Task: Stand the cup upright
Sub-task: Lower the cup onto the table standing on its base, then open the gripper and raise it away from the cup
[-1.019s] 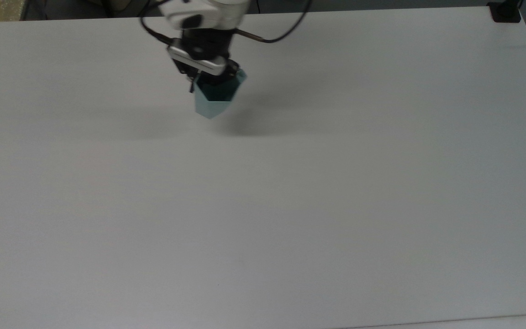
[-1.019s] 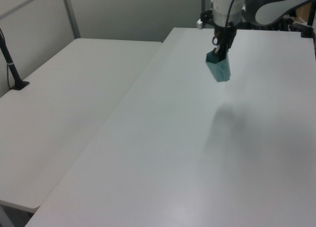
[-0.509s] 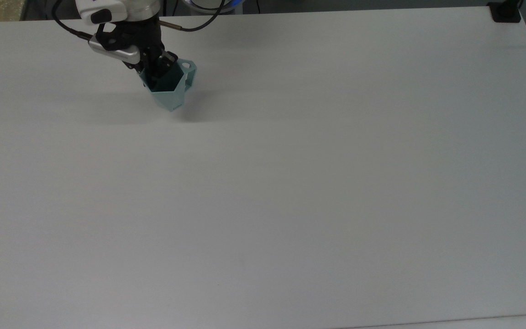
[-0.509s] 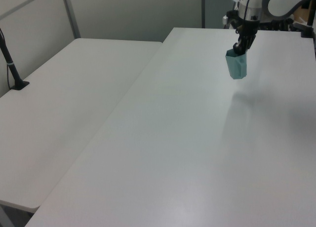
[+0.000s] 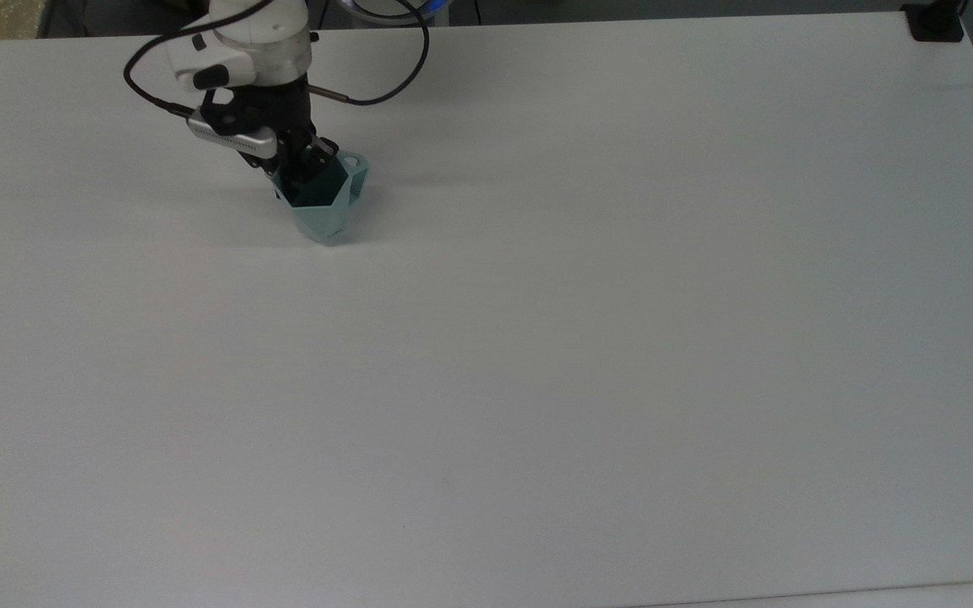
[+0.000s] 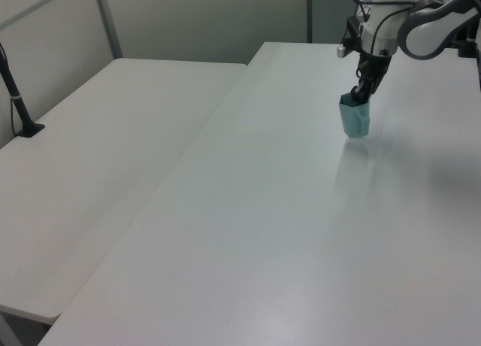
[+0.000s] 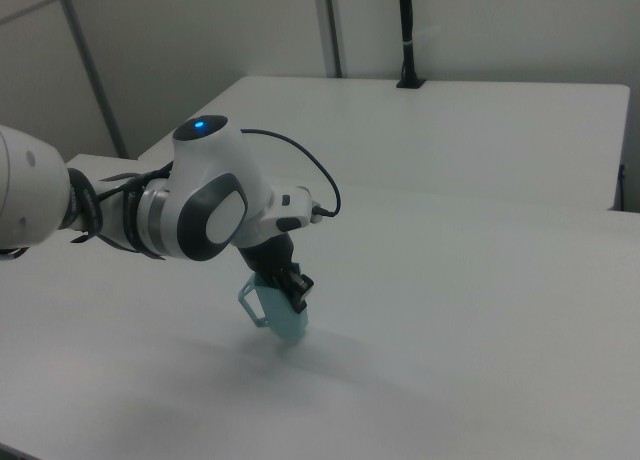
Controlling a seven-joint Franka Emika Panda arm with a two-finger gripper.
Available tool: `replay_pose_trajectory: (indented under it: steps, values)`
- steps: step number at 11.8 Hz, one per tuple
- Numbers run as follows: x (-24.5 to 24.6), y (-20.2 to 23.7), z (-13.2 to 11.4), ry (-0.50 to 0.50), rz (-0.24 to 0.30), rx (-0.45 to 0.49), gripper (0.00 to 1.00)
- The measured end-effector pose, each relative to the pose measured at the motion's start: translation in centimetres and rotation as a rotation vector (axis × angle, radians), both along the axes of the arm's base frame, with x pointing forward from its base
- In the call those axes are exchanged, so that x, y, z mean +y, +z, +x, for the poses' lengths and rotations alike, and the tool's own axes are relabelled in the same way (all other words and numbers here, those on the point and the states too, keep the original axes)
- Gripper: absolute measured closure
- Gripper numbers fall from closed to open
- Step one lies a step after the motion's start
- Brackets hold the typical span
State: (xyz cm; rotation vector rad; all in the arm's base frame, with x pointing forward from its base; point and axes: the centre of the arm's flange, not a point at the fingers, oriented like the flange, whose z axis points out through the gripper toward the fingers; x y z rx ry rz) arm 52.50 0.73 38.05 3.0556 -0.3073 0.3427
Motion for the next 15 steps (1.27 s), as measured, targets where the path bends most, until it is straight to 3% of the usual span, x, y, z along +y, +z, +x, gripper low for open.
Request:
replay_pose_trajectory:
  steps: [5, 8, 13, 14, 15]
  values:
    - [1.6, -1.7, 0.5, 0.014, -0.012, 0.0, 0.93]
    - [1.8, -1.6, 0.5, 0.014, -0.013, 0.006, 0.82]
    - [1.3, 3.8, 1.5, 0.006, -0.021, 0.079, 0.12]
    - [1.1, 6.2, 1.8, -0.005, -0.008, 0.08, 0.0]
    - [1.0, 8.6, 2.1, -0.01, 0.009, 0.071, 0.0]
